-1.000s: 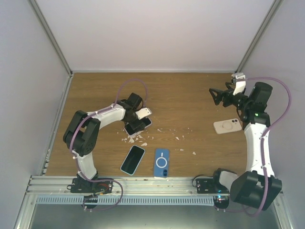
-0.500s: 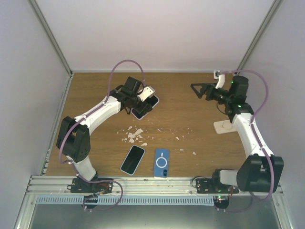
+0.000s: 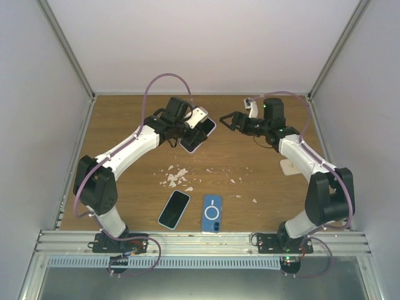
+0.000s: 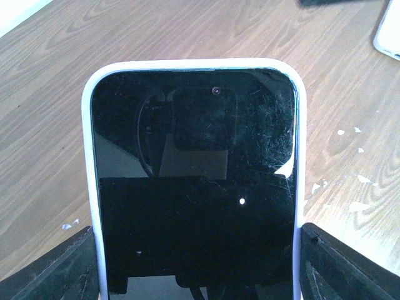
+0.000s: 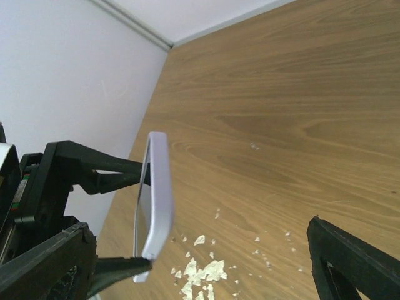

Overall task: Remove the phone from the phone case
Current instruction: Pick up the phone at the center of the board.

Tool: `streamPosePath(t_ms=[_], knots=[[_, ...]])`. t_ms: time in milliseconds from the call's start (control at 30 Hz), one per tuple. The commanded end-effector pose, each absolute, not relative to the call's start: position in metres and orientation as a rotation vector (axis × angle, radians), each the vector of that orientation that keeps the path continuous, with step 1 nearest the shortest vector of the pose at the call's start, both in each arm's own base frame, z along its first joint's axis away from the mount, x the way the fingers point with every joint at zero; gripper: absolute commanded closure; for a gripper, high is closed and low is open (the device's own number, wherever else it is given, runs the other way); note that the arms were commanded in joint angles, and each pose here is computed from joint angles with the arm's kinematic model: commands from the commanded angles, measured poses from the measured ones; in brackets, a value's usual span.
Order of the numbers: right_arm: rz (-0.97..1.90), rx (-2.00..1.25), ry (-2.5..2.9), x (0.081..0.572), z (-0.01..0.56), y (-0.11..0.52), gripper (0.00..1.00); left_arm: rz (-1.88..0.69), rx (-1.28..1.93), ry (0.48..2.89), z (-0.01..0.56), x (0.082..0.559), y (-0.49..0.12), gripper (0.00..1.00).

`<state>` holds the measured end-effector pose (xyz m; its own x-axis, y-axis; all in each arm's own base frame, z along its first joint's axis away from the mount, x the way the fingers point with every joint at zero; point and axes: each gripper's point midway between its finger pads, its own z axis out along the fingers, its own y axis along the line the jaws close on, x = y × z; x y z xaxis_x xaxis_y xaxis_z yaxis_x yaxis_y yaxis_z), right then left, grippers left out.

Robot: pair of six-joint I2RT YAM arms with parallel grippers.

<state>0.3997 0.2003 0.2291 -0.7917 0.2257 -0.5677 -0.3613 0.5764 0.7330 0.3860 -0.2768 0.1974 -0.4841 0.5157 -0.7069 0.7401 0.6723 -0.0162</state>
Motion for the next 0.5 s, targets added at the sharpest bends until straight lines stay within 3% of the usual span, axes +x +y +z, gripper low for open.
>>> streamPosePath(t_ms=[0,200,333,467], knots=[[1.239,-0.155,2.145,0.402,0.242,0.225,0.09,-0.479,0.935,2.039,0.246,0.392,-0.299,0.46],[1.284,-0.164,2.177,0.399,0.23,0.241,0.13,-0.496,0.938,2.023,0.252,0.392,-0.307,0.47],[1.332,-0.191,2.174,0.395,0.23,0.253,0.21,-0.498,0.94,2.016,0.255,0.393,-0.311,0.47],[1.356,-0.185,2.186,0.395,0.227,0.259,0.36,-0.498,0.943,2.014,0.256,0.392,-0.314,0.47]])
